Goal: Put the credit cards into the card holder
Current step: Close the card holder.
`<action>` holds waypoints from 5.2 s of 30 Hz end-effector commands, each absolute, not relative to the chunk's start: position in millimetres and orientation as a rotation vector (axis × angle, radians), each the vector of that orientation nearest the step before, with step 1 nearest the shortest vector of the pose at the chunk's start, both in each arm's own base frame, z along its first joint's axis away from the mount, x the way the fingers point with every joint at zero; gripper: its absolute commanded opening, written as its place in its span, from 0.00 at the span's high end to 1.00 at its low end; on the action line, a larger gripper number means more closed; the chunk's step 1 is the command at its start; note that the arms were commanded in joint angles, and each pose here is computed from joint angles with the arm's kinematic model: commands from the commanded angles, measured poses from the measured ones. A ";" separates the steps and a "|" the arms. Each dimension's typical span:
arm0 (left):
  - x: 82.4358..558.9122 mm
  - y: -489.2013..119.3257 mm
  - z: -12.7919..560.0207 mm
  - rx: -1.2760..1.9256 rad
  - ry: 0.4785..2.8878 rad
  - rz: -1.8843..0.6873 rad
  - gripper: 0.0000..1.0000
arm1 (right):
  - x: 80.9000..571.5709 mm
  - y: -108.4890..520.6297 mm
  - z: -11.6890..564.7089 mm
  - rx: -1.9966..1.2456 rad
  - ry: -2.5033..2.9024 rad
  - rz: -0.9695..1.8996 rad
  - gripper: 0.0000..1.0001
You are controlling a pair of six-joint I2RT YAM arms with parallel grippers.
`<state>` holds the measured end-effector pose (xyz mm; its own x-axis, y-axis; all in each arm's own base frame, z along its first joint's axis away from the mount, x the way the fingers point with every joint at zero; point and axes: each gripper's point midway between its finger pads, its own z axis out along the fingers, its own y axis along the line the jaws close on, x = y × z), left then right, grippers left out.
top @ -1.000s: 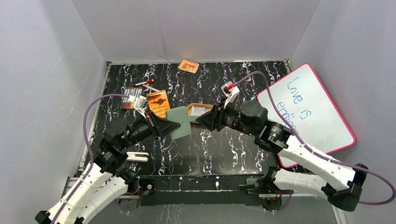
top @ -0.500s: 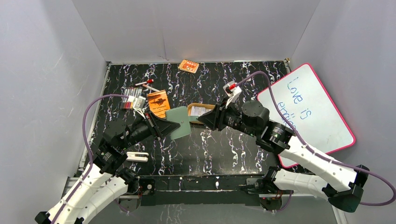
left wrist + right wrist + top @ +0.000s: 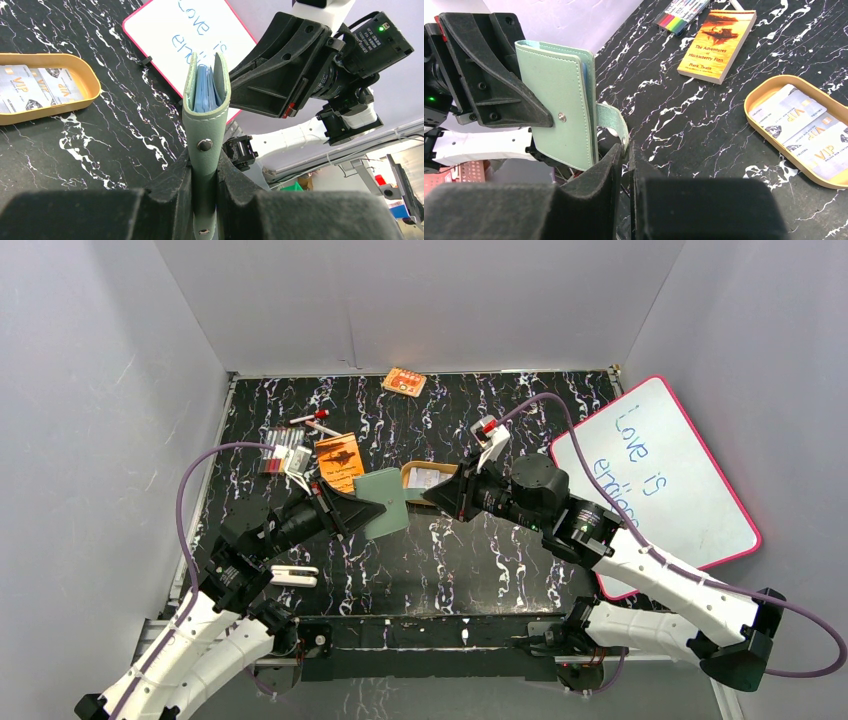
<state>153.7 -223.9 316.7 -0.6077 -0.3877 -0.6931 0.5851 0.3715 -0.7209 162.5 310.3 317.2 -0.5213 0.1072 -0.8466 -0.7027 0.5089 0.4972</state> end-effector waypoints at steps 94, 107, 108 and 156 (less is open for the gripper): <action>227.2 -210.0 252.3 -0.003 1.921 -0.975 1.00 | 198.9 340.9 309.9 -0.370 1.853 1.083 1.00; 229.2 -234.3 231.4 0.028 1.971 -0.943 1.00 | 197.6 307.8 291.6 -0.384 1.892 0.934 1.00; 229.9 -234.3 233.3 0.035 1.965 -0.936 1.00 | 197.1 306.1 292.5 -0.388 1.890 0.929 1.00; 205.4 -213.7 275.5 0.112 1.900 -0.932 1.00 | 192.6 376.5 291.6 -0.497 1.871 1.232 1.00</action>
<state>206.0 -213.5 236.8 -0.5765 -0.2532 -0.7769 0.4002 0.7415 -0.5386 186.7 367.2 251.0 -0.6408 0.0421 -0.7666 -0.6487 0.5044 0.5699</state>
